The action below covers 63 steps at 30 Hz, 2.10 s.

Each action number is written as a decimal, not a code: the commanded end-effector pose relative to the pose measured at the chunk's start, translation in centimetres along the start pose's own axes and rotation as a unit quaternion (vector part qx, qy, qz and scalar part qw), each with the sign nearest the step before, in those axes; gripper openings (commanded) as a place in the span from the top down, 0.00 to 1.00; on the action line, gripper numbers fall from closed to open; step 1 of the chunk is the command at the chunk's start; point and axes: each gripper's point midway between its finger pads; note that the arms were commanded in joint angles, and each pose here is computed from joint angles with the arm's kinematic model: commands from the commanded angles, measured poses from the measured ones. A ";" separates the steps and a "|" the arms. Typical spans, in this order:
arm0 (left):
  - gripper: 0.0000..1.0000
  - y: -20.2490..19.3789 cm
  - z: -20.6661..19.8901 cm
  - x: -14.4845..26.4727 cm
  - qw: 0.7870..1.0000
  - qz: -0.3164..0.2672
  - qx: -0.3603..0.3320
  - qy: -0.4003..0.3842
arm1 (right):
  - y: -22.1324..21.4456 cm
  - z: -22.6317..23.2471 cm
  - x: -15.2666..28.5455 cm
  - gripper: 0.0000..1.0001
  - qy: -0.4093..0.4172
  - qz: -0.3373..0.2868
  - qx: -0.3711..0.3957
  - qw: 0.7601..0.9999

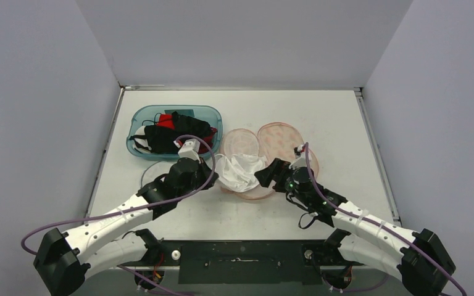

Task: Unzip the laundry bag and remove the bra
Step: Adjust the bra in the laundry bag.

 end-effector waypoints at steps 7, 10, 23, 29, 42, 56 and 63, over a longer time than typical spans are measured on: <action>1.00 3.7 1.2 1.4 0.992 -0.041 -0.105 0.063 | 1.5 -1.8 -3.0 0.21 -0.024 -0.026 0.000 0.999; 1.00 4.3 1.0 1.5 0.990 -0.048 -0.111 0.067 | 1.5 -2.3 -4.4 0.23 -0.039 -0.017 0.011 0.999; 1.00 8.0 -0.6 1.5 0.965 -0.056 -0.213 0.146 | 2.1 -3.4 -3.5 0.22 -0.066 -0.033 0.023 0.997; 1.00 8.0 -2.3 0.6 0.929 -0.074 -0.292 0.217 | 1.1 -4.7 -2.8 0.22 -0.090 -0.023 0.016 0.996; 1.00 4.6 -7.7 -5.0 0.902 -0.060 -0.368 0.219 | 0.4 -7.0 -0.4 0.22 -0.123 -0.037 -0.005 0.992; 1.00 -3.0 -8.4 -11.8 0.914 0.017 -0.369 0.165 | -0.3 -6.9 -0.2 0.21 -0.100 -0.040 -0.009 0.994; 0.79 -4.2 -8.2 -13.8 0.919 0.027 -0.361 0.155 | -0.4 -6.9 0.3 0.21 -0.096 -0.041 -0.007 0.995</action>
Point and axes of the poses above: each gripper's point midway between its finger pads, its own x axis back along the fingers, its own z axis along the line the jaws close on, y = z × x, and after that the axes turned 6 degrees about x, right-handed
